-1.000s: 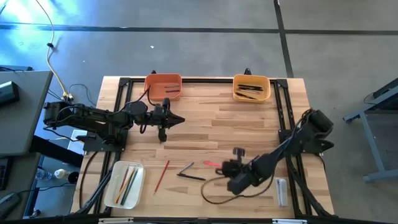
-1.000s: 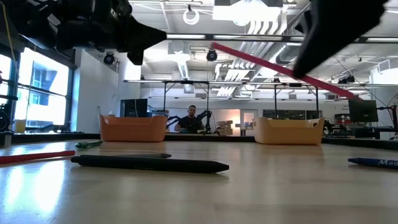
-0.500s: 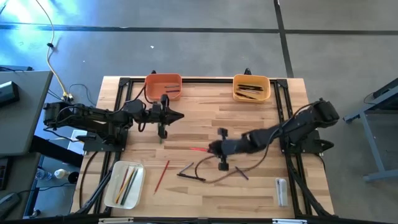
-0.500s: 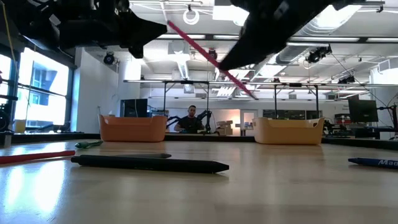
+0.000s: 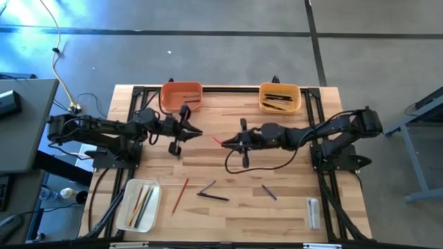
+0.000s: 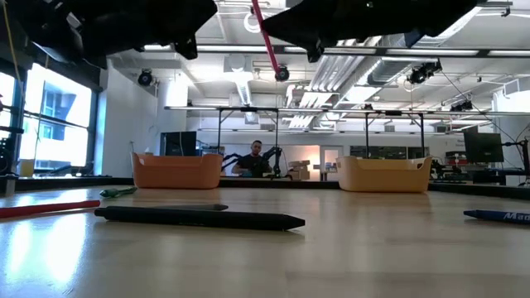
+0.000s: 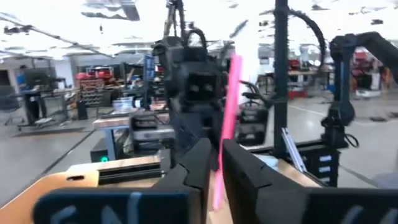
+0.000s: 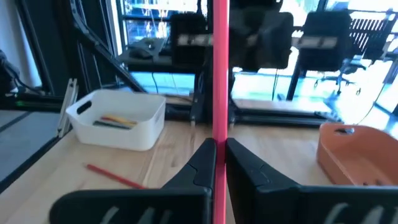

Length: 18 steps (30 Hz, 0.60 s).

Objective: Sort crayons/erasers/pens/pencils in bins
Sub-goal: Put the pink colored pencil into the white bin

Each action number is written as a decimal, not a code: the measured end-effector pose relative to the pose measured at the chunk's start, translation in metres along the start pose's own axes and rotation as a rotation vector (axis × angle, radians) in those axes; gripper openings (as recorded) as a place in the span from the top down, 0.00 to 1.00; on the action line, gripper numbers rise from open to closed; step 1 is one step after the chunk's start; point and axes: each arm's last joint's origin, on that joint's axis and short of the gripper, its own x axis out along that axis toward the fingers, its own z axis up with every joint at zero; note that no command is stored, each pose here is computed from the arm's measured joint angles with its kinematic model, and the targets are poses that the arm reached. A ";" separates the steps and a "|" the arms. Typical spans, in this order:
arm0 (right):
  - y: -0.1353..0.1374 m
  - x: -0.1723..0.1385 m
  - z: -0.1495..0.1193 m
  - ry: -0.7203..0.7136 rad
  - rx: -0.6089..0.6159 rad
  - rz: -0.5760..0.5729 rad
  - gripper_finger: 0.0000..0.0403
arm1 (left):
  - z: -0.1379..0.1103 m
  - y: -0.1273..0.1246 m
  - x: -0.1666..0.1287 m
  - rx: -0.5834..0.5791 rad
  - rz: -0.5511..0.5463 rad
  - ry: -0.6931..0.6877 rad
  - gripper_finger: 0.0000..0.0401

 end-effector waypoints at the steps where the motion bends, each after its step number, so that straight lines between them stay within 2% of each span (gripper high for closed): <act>1: 0.000 0.000 0.001 -0.010 -0.005 -0.002 0.98 | 0.000 -0.003 0.001 0.009 -0.015 0.000 0.90; 4: 0.001 0.000 0.004 -0.037 -0.009 0.001 0.98 | 0.002 -0.015 0.005 0.035 -0.054 -0.020 0.83; 11: 0.005 0.000 0.005 -0.048 -0.026 0.013 0.98 | 0.001 -0.042 0.017 0.099 -0.015 -0.023 0.67; 18: 0.006 0.000 0.006 -0.051 -0.027 0.015 0.98 | 0.005 -0.051 0.051 0.101 0.002 -0.016 0.61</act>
